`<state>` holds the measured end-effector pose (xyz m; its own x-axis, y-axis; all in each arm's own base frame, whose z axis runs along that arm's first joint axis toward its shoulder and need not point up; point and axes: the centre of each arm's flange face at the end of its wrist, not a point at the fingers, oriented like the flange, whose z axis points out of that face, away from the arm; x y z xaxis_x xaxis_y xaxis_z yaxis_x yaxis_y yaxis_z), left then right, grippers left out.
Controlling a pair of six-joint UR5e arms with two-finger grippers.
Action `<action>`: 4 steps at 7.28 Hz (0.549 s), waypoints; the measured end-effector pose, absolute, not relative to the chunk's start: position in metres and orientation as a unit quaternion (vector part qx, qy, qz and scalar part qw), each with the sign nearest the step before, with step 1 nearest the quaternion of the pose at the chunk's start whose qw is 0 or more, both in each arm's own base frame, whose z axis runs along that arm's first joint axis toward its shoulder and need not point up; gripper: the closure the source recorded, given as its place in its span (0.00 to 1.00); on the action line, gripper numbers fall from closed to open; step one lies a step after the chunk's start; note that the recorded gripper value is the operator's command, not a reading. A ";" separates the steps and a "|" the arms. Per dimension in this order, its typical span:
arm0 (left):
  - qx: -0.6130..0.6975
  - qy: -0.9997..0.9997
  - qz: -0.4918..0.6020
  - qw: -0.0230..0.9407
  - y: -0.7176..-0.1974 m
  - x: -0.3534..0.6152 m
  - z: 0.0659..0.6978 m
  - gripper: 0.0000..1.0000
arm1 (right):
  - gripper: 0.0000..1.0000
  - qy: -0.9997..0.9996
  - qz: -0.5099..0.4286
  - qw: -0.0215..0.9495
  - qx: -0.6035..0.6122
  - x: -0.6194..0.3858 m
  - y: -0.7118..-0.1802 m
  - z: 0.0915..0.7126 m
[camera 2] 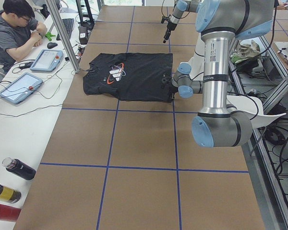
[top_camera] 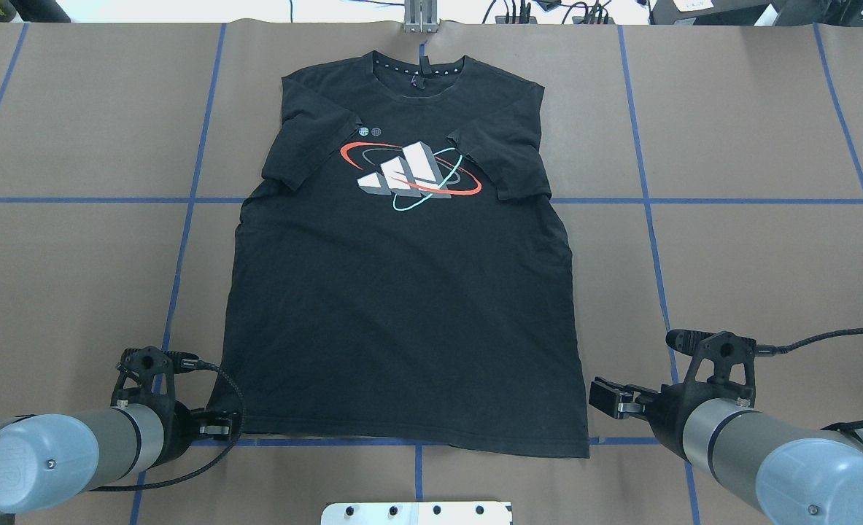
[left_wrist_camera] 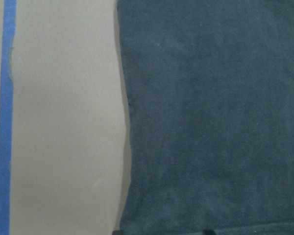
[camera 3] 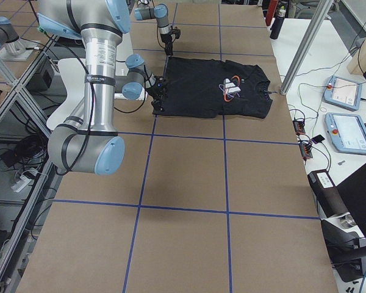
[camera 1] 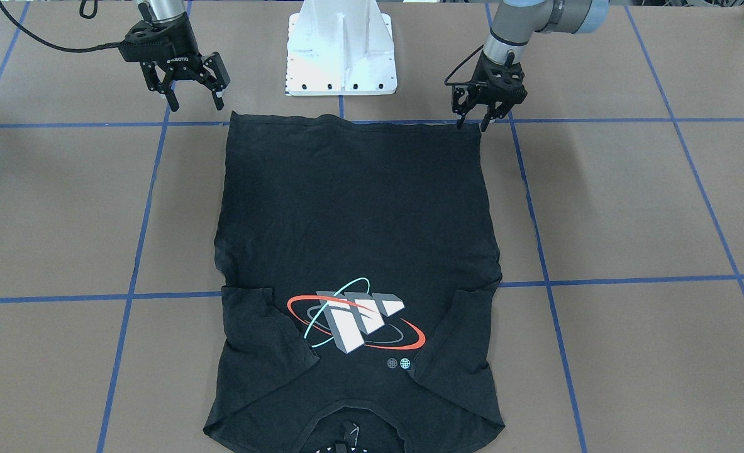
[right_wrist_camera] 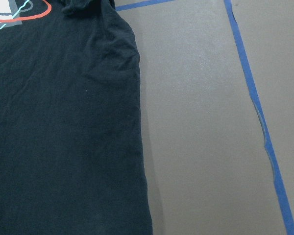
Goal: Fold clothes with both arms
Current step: 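Position both grippers at the hem corners nearest the robot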
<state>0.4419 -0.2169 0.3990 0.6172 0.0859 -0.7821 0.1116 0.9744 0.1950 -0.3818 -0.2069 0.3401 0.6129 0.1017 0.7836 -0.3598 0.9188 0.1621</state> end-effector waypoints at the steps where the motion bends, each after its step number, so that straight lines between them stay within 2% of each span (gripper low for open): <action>1: 0.112 0.436 -0.007 0.893 -0.217 0.442 0.401 0.42 | 0.00 -0.420 0.130 0.885 0.153 -0.382 -0.207 0.340; 4: 0.103 0.436 -0.003 0.894 -0.215 0.442 0.402 0.47 | 0.00 -0.420 0.130 0.885 0.153 -0.382 -0.207 0.340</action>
<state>0.4424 -0.2154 0.4022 0.6198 0.0849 -0.7802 0.0952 0.9787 0.1821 -0.3820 -0.2066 0.3402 0.6133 0.1009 0.7834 -0.3587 0.9192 0.1625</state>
